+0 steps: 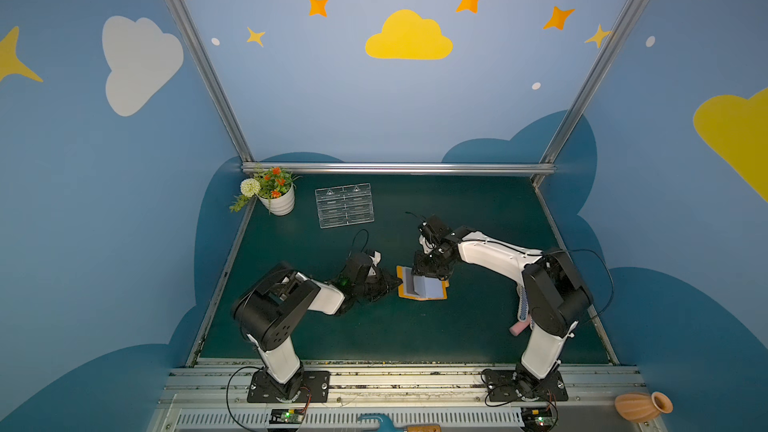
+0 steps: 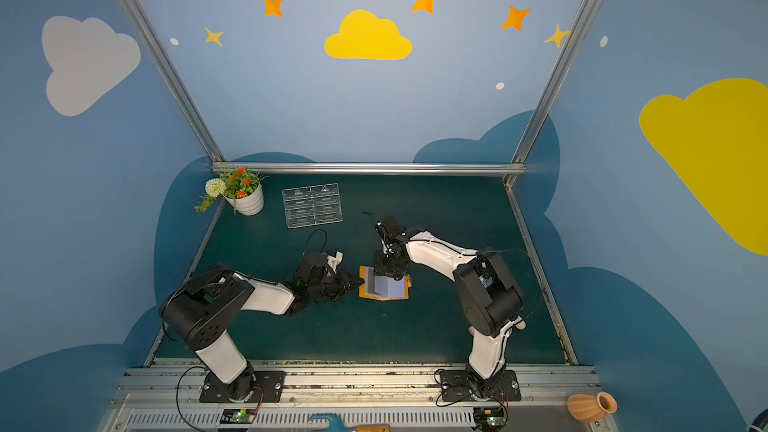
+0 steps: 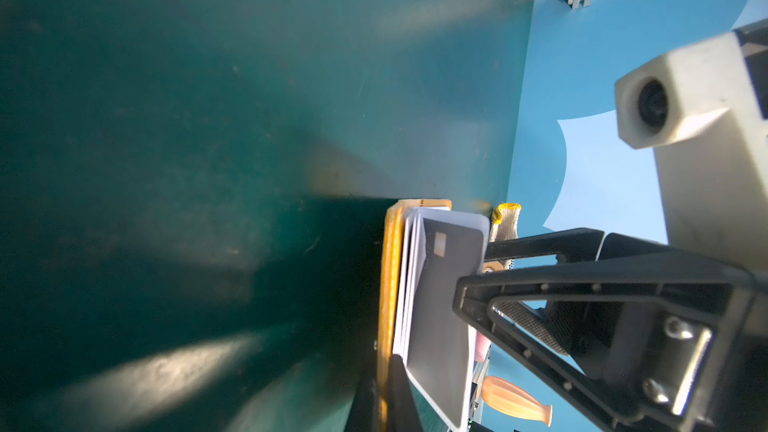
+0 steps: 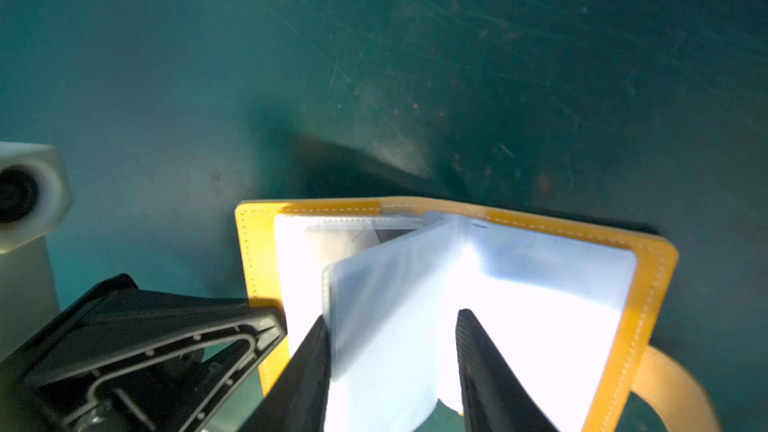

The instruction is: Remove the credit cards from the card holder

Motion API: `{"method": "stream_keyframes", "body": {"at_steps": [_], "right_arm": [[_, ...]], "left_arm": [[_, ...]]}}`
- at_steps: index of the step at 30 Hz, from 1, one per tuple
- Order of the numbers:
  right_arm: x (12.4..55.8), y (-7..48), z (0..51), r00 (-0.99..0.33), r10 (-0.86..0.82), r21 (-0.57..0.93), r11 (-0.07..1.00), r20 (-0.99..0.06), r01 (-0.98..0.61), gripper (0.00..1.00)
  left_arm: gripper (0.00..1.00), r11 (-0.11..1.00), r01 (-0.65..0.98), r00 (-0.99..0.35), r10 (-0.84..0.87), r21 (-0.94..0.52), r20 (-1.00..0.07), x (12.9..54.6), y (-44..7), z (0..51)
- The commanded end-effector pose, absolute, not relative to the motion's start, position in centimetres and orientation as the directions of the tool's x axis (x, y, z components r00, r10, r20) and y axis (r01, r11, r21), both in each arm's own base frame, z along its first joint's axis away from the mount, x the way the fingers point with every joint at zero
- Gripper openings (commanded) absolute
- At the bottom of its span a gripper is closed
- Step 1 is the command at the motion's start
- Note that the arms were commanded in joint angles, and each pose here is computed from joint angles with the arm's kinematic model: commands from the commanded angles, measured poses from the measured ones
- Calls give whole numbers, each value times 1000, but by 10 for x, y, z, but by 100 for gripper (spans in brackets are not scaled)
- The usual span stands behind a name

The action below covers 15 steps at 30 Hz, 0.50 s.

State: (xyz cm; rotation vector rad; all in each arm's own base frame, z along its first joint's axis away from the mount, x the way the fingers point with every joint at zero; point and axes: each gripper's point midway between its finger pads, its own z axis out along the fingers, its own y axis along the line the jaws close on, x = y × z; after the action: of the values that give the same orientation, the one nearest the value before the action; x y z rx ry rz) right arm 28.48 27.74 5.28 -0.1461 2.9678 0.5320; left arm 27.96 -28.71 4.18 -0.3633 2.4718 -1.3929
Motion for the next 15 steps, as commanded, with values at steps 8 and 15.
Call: {"method": "stream_keyframes", "body": {"at_steps": [8,15], "right_arm": [[283,286,79,-977,-117,369,913,-177,-176,60],[282,294,87,-972,-139,395,896,-189,-204,58]], "left_arm": [[4,503,-80,-921,-368,-860,-130,283,-282,41],[4,502,-80,-921,-368,-861,-128,283,-282,41]]}}
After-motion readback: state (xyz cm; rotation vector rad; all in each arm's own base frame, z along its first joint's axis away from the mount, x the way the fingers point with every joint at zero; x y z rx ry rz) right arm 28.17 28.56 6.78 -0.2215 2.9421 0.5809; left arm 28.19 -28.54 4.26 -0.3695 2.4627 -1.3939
